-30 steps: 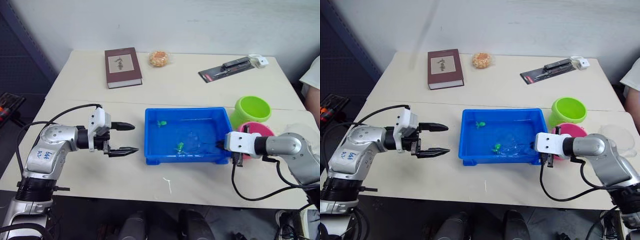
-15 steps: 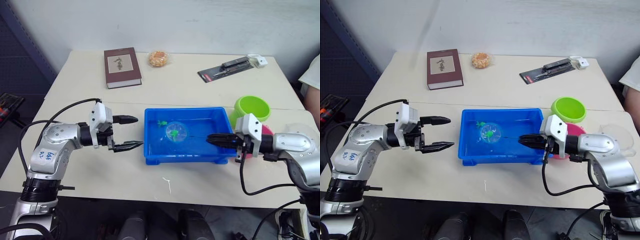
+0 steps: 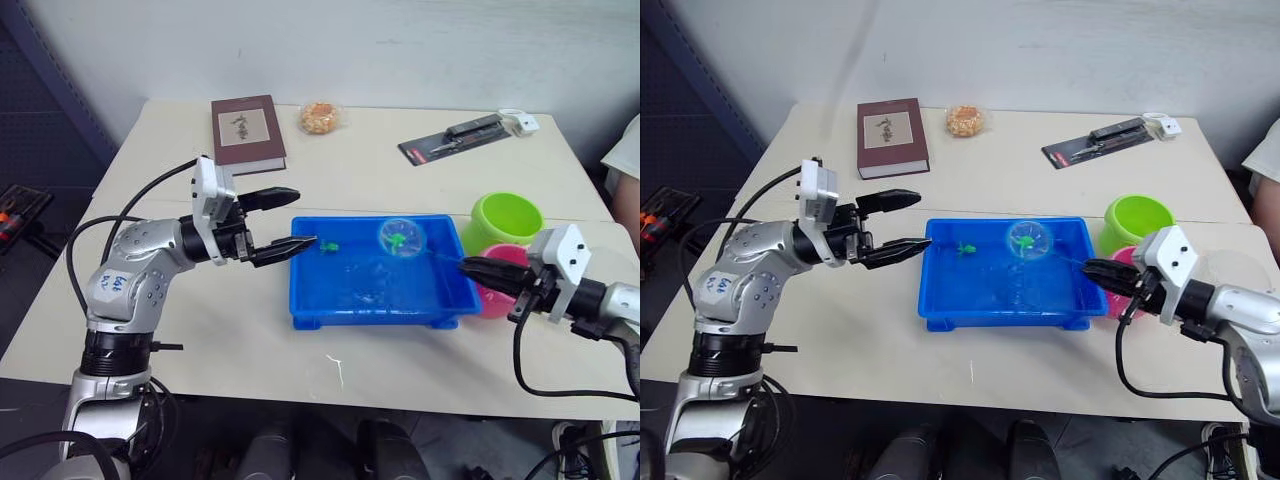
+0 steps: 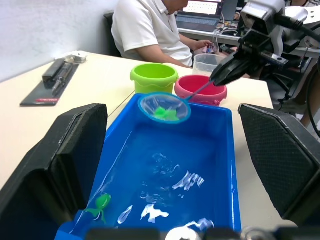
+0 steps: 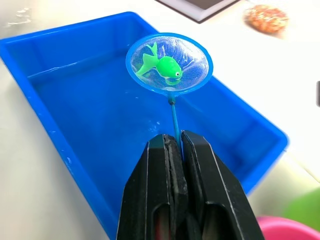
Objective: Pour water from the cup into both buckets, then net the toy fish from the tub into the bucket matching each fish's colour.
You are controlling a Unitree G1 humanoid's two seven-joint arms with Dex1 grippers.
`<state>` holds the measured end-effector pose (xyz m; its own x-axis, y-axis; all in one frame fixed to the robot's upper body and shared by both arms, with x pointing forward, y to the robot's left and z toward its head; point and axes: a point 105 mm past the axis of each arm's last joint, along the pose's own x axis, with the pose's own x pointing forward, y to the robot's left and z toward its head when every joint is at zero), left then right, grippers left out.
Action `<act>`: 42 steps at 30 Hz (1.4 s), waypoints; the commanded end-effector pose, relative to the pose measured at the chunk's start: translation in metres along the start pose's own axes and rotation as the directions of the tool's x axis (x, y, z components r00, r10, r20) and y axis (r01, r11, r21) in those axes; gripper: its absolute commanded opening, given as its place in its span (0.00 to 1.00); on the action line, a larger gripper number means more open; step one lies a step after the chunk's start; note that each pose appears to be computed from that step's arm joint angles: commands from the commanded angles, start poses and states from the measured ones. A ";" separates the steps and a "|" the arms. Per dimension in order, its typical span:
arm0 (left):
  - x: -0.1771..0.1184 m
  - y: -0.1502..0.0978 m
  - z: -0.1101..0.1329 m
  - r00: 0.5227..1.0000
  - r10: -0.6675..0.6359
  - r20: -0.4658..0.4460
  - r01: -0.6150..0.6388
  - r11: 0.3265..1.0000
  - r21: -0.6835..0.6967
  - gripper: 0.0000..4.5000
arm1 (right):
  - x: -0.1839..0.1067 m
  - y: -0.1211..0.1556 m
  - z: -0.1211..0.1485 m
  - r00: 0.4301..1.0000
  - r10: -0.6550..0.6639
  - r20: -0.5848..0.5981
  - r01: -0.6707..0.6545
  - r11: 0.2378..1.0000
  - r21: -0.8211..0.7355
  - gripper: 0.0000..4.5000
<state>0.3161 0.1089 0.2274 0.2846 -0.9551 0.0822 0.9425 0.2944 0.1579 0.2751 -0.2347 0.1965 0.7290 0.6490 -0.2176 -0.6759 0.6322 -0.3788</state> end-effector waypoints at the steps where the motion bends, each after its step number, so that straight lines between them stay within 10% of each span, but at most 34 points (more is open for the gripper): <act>1: 0.003 -0.002 0.012 0.999 -0.027 0.035 0.027 1.000 0.012 1.00 | -0.031 -0.035 0.020 0.985 -0.174 0.008 0.174 0.980 -0.098 0.00; 11: 0.023 -0.004 0.011 0.997 -0.046 0.066 0.049 0.998 -0.050 1.00 | -0.067 -0.112 -0.007 0.820 -0.567 -0.074 0.503 0.776 -0.379 0.00; 19: 0.034 -0.010 0.010 0.995 -0.076 0.066 0.079 0.996 -0.047 1.00 | -0.061 -0.123 -0.038 0.744 -0.658 -0.116 0.324 0.507 -0.799 0.00; 29: 0.035 -0.012 0.009 0.994 -0.073 0.081 0.076 0.996 -0.042 1.00 | -0.058 -0.110 -0.055 0.789 -0.611 -0.062 0.108 0.237 -0.966 0.00; 42: 0.038 -0.014 0.005 0.993 -0.084 0.080 0.088 0.995 -0.038 1.00 | -0.053 -0.103 -0.064 0.823 -0.568 -0.031 0.079 0.168 -0.983 0.00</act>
<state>0.3167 0.0705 0.2299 0.2112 -0.9673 0.1404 0.9700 0.2252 0.0918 0.3138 -0.3618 0.1869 0.9887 0.1498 -0.0038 0.0349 -0.2549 -0.9663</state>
